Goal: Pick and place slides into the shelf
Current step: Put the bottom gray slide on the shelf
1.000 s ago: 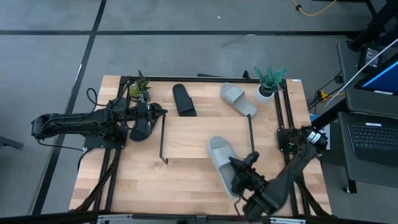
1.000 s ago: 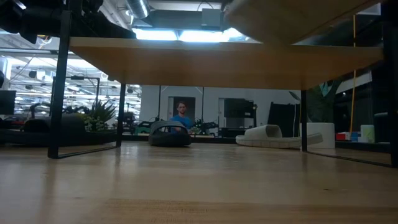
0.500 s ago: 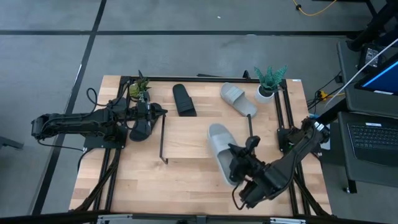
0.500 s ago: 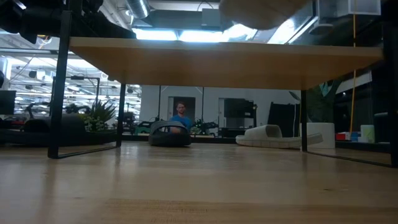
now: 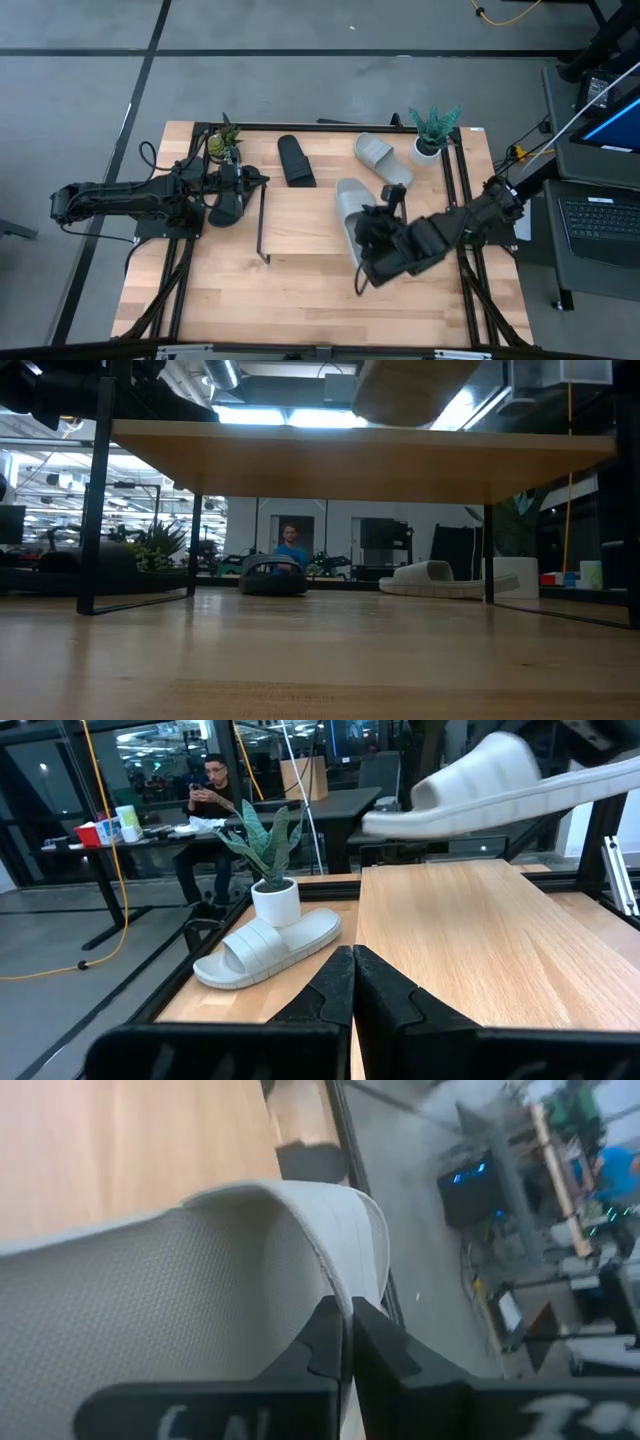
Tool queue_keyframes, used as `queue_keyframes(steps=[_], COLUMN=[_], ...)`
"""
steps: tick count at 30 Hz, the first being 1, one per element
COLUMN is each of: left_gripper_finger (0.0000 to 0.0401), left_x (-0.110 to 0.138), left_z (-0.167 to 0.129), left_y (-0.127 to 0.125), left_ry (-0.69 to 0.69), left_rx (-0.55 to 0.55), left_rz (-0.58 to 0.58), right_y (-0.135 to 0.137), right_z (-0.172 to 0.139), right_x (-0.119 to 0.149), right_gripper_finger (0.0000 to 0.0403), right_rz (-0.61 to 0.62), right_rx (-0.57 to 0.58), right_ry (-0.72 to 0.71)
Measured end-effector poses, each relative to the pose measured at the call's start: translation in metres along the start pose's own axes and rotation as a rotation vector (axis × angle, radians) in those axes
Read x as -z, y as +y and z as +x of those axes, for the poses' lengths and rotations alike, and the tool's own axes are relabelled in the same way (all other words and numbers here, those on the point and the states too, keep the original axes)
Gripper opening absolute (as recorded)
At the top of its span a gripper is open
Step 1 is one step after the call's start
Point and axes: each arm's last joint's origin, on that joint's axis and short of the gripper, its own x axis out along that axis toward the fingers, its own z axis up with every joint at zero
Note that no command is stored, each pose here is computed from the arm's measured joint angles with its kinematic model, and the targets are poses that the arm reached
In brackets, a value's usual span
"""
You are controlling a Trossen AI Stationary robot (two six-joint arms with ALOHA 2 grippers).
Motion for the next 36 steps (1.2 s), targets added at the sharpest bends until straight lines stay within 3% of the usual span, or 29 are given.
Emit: queue_keyframes(steps=[10,21,31,36], left_gripper_finger=[0.0000,0.0000,0.0000,0.0000], left_x=[0.000,0.000,0.000,0.000], left_z=[0.000,0.000,0.000,0.000], left_y=[0.000,0.000,0.000,0.000], left_ry=[0.000,0.000,0.000,0.000], left_rx=[0.000,0.000,0.000,0.000], left_rz=[0.000,-0.001,-0.053,-0.048], right_y=[-0.017,-0.047,-0.082,-0.076], right_z=[0.020,0.010,-0.007,0.001], right_x=[-0.005,0.000,0.012,0.022], right_gripper_finger=[0.0012,0.0012,0.0012,0.0012], right_rz=[-0.036,-0.018,-0.010,0.055], right_rx=[-0.006,-0.011,0.100,0.130], right_ry=[0.070,0.043,-0.039,-0.022])
